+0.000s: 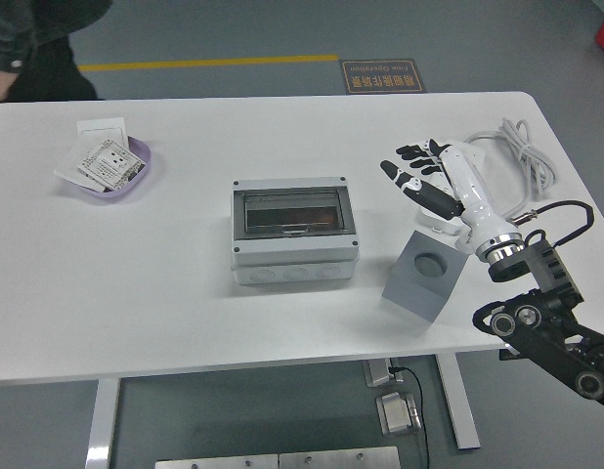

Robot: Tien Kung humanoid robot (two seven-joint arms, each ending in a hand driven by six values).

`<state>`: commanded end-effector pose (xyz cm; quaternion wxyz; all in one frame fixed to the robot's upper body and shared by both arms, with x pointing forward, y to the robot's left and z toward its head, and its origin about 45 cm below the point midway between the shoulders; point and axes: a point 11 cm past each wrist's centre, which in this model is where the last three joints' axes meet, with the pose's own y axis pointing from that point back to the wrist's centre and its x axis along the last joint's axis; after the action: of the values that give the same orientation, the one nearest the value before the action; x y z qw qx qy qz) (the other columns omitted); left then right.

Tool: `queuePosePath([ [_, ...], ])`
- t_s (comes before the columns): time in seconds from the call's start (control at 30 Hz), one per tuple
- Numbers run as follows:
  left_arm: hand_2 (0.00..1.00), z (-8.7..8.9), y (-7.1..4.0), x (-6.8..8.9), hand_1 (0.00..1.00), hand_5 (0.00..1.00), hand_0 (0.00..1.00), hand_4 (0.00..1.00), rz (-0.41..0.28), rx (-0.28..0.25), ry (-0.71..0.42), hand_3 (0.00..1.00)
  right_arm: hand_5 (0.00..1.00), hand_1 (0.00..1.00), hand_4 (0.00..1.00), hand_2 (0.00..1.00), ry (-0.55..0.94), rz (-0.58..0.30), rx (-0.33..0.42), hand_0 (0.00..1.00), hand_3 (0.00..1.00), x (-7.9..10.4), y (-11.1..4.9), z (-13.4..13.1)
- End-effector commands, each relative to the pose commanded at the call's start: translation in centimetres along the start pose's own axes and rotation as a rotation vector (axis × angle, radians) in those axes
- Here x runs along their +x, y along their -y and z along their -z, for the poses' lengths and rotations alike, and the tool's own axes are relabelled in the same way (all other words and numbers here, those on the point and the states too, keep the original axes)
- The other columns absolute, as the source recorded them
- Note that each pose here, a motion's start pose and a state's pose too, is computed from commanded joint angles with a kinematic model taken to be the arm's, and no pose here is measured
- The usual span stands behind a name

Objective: Pick up the cylinder from the cube,place it in the box,flap close box

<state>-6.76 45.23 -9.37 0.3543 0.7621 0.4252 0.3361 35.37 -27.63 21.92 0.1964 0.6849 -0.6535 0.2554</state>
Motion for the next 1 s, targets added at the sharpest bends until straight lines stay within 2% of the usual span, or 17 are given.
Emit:
queuePosePath([
  [0.3, 0.547, 0.2, 0.1, -0.2, 0.603, 0.002, 0.634, 0.377, 0.004, 0.003, -0.008, 0.564, 0.866, 0.633, 0.941, 0.68, 0.362, -0.157, -0.049, 0.631, 0.671, 3.9, -2.3, -3.8],
  [0.37, 0.547, 0.2, 0.1, -0.2, 0.603, 0.002, 0.634, 0.377, 0.005, 0.004, -0.01, 0.564, 0.866, 0.633, 0.941, 0.68, 0.44, -0.19, -0.041, 0.631, 0.671, 4.9, -2.5, -4.1],
  [0.4, 0.546, 0.2, 0.1, -0.3, 0.602, 0.002, 0.632, 0.376, 0.006, 0.004, -0.011, 0.563, 0.912, 0.647, 0.984, 0.69, 0.478, -0.201, -0.039, 0.634, 0.687, 5.3, -2.5, -4.2],
  [0.57, 0.546, 0.2, 0.1, -0.2, 0.602, 0.002, 0.632, 0.376, 0.007, 0.004, -0.014, 0.563, 0.912, 0.647, 0.984, 0.69, 0.621, -0.251, -0.056, 0.634, 0.687, 7.0, -2.5, -4.6],
  [0.6, 0.548, 0.2, 0.1, -0.2, 0.603, 0.002, 0.636, 0.378, 0.007, 0.004, -0.015, 0.564, 0.959, 0.702, 0.998, 0.737, 0.644, -0.259, -0.061, 0.732, 0.747, 7.2, -2.5, -4.7],
  [0.73, 0.548, 0.2, 0.1, -0.2, 0.603, 0.002, 0.636, 0.378, 0.007, 0.004, -0.017, 0.564, 0.959, 0.702, 0.998, 0.737, 0.663, -0.281, -0.064, 0.732, 0.747, 7.7, -2.5, -4.7],
  [0.77, 0.551, 0.2, 0.1, -0.3, 0.604, 0.002, 0.641, 0.386, 0.007, 0.004, -0.018, 0.567, 0.956, 0.878, 0.998, 0.909, 0.662, -0.286, -0.063, 0.928, 0.887, 7.8, -2.5, -4.7],
  [0.93, 0.551, 0.3, 0.1, -0.3, 0.604, 0.002, 0.641, 0.386, 0.009, 0.007, -0.024, 0.567, 0.956, 0.878, 0.998, 0.909, 0.656, -0.308, -0.056, 0.928, 0.887, 8.5, -2.7, -4.6],
  [0.97, 0.553, 0.3, 0.1, -0.2, 0.605, 0.002, 0.645, 0.395, 0.009, 0.008, -0.025, 0.569, 0.509, 0.874, 0.96, 0.891, 0.655, -0.311, -0.055, 0.945, 0.936, 8.6, -2.7, -4.6],
  [1.0, 0.553, 0.3, 0.1, -0.2, 0.605, 0.002, 0.645, 0.395, 0.009, 0.009, -0.026, 0.569, 0.509, 0.874, 0.96, 0.891, 0.654, -0.314, -0.054, 0.945, 0.936, 8.7, -2.7, -4.6],
])
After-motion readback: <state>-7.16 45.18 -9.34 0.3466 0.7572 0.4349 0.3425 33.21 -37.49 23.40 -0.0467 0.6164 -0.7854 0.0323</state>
